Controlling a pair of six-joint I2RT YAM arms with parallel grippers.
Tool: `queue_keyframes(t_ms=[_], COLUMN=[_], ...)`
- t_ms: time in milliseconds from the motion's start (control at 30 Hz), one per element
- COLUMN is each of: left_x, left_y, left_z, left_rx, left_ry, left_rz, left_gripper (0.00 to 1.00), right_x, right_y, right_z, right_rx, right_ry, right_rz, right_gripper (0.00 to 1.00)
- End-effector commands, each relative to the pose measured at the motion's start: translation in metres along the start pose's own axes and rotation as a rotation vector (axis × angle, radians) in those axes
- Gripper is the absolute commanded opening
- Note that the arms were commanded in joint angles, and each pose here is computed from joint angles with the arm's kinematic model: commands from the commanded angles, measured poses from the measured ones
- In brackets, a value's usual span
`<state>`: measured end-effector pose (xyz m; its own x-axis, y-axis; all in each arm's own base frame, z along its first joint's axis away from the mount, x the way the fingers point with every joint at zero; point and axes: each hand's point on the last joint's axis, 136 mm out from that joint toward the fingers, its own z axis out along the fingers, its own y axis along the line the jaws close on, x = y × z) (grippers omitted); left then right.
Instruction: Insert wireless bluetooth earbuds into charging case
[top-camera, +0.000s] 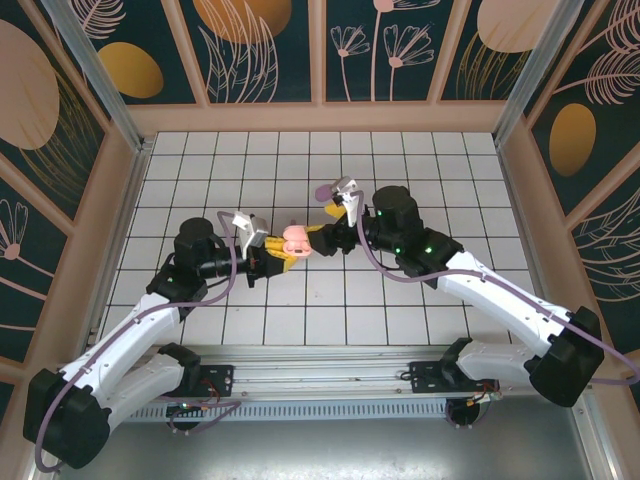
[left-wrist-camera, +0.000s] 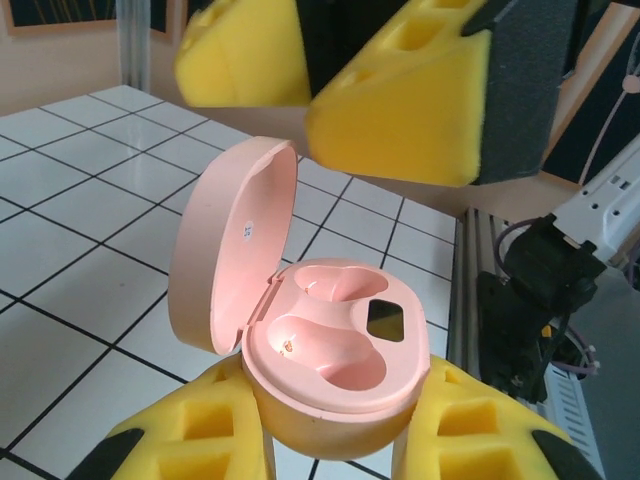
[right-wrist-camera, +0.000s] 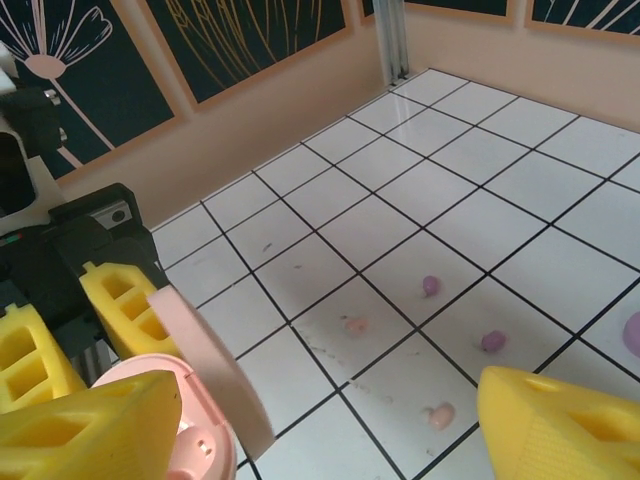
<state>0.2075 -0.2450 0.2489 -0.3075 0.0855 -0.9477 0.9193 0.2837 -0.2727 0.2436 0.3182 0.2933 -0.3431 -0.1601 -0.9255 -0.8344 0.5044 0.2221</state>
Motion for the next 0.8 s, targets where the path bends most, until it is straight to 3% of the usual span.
queue_keyframes(t_ms=[0, 300, 500, 633, 767], left_x=[-0.008, -0.011, -0.009, -0.007, -0.013], left_y=[0.005, 0.019, 0.034, 0.041, 0.050], left_z=[-0.002, -0.007, -0.018, -0.027, -0.043], left_rx=[-0.042, -0.113, -0.217, -0.298, -0.420], left_ry=[-0.029, -0.057, -0.048, -0.024, -0.030], left_rz=[-0.007, -0.047, -0.062, -0.050, -0.025], left_gripper=[0.02, 0.02, 0.02, 0.02, 0.02], right_x=[-0.020, -0.022, -0.035, -0.031, -0.004], right_y=[0.011, 0.019, -0.001, -0.036, -0.079], right_z=[-0.010, -0.020, -0.023, -0.014, 0.010], right_rx=[-0.044, -0.072, 0.029, 0.116, 0.240], right_ry=[-0.066, -0.075, -0.121, -0.105, -0.003], right_rz=[0.007, 0.030, 0.091, 0.257, 0.523], right_gripper=[0.78, 0.79, 0.79, 0.77, 0.71])
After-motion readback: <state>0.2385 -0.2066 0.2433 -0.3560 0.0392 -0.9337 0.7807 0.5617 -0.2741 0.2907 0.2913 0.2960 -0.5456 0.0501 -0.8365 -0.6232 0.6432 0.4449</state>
